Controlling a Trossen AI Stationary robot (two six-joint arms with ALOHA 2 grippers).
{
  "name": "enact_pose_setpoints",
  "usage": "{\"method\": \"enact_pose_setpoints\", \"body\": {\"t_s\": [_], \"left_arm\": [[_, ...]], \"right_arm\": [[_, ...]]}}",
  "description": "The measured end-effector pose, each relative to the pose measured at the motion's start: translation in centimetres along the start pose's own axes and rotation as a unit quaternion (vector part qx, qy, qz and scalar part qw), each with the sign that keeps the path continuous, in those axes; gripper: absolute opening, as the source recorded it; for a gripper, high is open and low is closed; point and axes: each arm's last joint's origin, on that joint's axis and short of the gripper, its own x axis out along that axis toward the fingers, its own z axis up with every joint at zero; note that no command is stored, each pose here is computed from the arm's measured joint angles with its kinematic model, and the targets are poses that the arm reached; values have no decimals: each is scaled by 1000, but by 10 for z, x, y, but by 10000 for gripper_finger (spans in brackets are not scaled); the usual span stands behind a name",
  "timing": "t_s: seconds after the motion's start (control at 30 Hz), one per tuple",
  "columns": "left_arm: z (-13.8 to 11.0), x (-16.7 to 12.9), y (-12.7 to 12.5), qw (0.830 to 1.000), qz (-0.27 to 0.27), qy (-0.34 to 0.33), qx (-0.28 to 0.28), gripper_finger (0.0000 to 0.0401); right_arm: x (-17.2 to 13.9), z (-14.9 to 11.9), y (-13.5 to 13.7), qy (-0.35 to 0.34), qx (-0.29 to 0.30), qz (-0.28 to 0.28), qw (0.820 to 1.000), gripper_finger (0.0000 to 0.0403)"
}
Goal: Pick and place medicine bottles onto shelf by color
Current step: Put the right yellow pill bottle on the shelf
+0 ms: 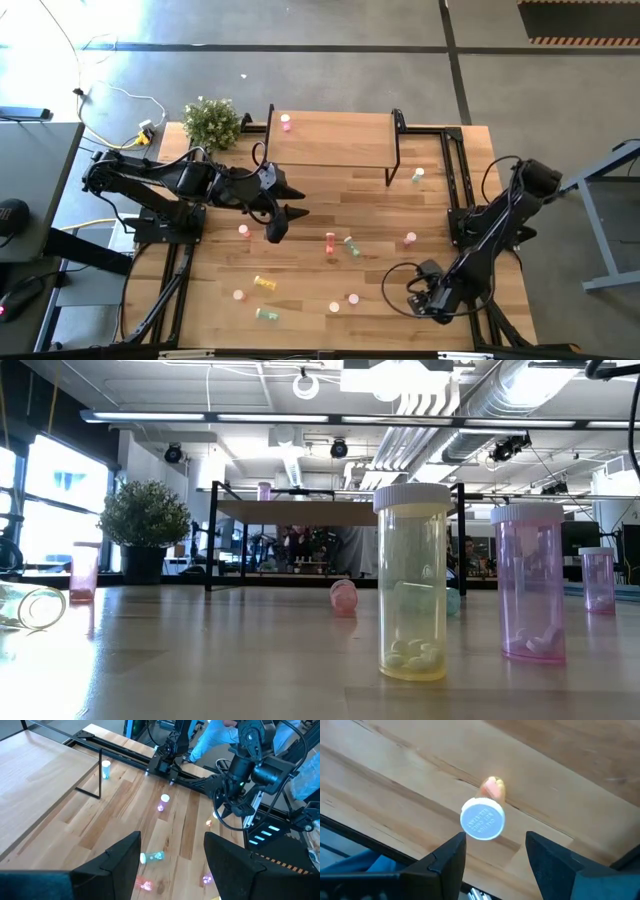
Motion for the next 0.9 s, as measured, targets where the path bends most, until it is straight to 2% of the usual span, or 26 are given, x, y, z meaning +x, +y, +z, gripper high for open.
{"method": "enact_pose_setpoints", "body": {"t_s": [0.53,0.9], "left_arm": [[0,0,0,1000,0,0,0,209],[0,0,0,1000,0,0,8,209]], "right_arm": [[2,2,2,-33,22,16,999,193],[2,2,2,-33,35,16,999,125]]}}
